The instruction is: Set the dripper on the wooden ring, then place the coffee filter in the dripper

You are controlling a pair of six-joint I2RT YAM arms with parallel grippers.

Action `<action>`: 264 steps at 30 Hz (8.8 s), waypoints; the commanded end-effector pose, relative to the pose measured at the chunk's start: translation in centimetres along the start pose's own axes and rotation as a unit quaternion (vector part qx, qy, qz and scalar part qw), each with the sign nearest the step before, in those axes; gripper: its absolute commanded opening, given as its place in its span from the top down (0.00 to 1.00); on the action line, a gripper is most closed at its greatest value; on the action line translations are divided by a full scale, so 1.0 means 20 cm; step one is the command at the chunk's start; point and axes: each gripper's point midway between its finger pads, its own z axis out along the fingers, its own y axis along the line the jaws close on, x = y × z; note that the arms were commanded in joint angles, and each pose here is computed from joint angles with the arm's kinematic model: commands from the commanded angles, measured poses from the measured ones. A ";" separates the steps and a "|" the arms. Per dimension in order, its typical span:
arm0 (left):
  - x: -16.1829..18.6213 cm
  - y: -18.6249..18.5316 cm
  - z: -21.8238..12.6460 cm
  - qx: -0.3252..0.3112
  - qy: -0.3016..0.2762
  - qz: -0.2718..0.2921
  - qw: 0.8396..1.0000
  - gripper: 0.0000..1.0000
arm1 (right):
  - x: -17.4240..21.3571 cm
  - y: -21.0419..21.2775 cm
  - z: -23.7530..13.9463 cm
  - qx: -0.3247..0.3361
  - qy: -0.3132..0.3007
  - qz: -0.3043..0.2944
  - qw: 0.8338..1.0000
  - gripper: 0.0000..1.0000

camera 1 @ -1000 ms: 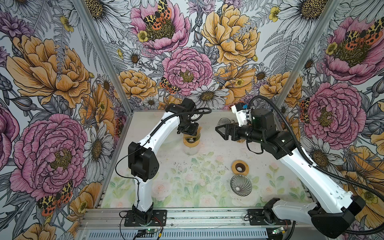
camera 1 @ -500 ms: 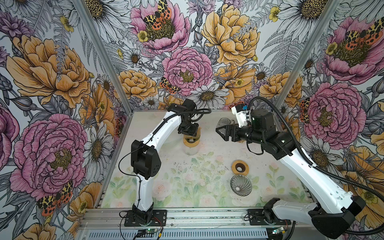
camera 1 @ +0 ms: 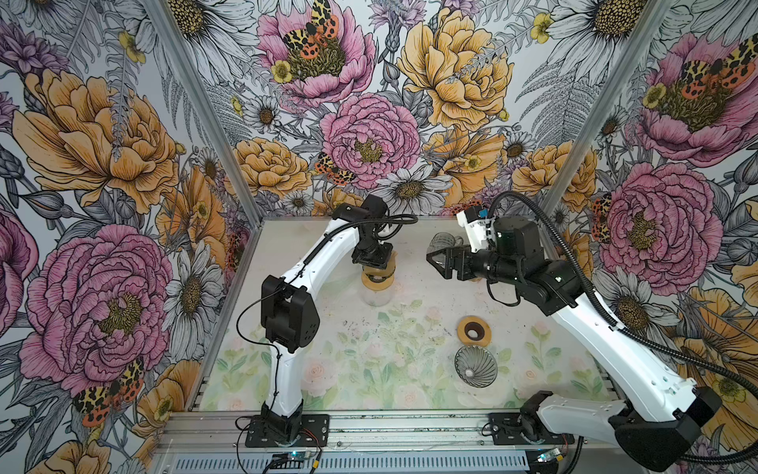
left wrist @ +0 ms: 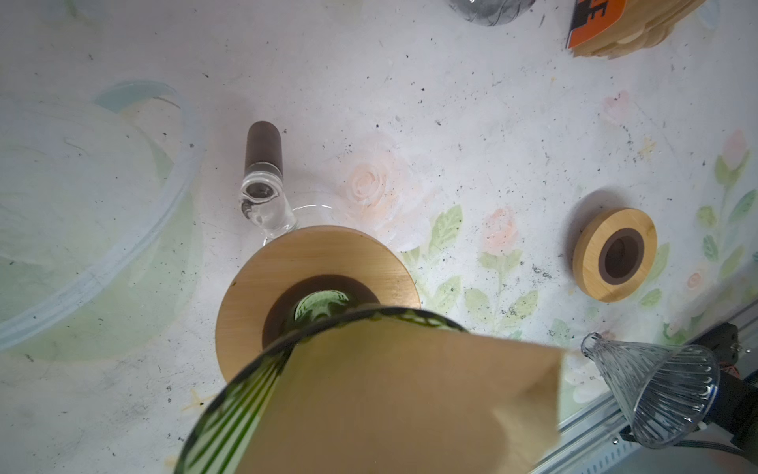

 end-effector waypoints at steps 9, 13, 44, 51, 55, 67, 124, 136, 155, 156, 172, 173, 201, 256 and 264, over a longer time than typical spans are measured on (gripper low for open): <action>0.01 0.01 0.03 0.003 0.014 -0.012 1.000 0.80 | 0.02 -0.01 0.03 0.000 0.011 0.012 1.000 0.14; 0.01 0.02 0.04 0.000 0.019 -0.011 1.000 0.80 | 0.02 -0.01 0.03 -0.001 0.012 0.010 1.000 0.15; 0.01 0.05 0.10 0.019 0.037 -0.035 0.999 0.72 | 0.08 -0.03 0.04 0.002 0.025 0.022 0.999 0.16; -0.03 0.01 -0.01 0.044 0.017 -0.034 0.998 0.67 | 0.07 -0.02 0.06 -0.003 0.027 0.029 0.999 0.16; -0.05 0.01 -0.07 0.052 0.005 -0.035 0.998 0.67 | 0.05 -0.02 0.07 0.001 0.026 0.037 0.999 0.17; -0.02 0.05 -0.12 0.030 0.002 -0.036 0.999 0.67 | 0.03 -0.03 0.11 0.004 0.028 0.045 0.999 0.17; -0.09 0.23 -0.24 -0.009 -0.039 -0.078 0.996 0.47 | 0.13 -0.13 0.90 0.096 0.116 0.174 0.973 0.24; -0.03 0.26 -0.14 -0.019 -0.006 -0.086 0.996 0.47 | 0.23 -0.17 0.90 0.108 0.138 0.165 0.971 0.28; 0.01 0.33 -0.07 -0.029 0.015 -0.121 0.992 0.47 | 0.31 -0.26 0.89 0.145 0.164 0.139 0.966 0.34; 0.01 0.32 -0.07 -0.027 0.015 -0.122 0.992 0.47 | 0.31 -0.26 0.89 0.149 0.165 0.137 0.965 0.34; 0.00 0.34 -0.05 -0.005 0.008 -0.155 0.988 0.48 | 0.29 -0.27 0.95 0.154 0.186 0.110 0.964 0.41; 0.01 0.33 -0.04 0.000 0.008 -0.157 0.988 0.48 | 0.29 -0.27 0.95 0.156 0.185 0.108 0.964 0.41; 0.04 0.26 -0.06 0.018 -0.003 -0.165 0.986 0.55 | 0.19 -0.14 0.96 0.102 0.178 0.040 0.978 0.41; 0.04 0.29 -0.07 0.067 0.000 -0.147 0.987 0.64 | 0.31 -0.22 1.00 0.139 0.213 0.023 0.967 0.41; 0.02 0.28 -0.09 0.066 -0.009 -0.141 0.988 0.62 | 0.29 -0.21 0.99 0.134 0.209 0.022 0.969 0.41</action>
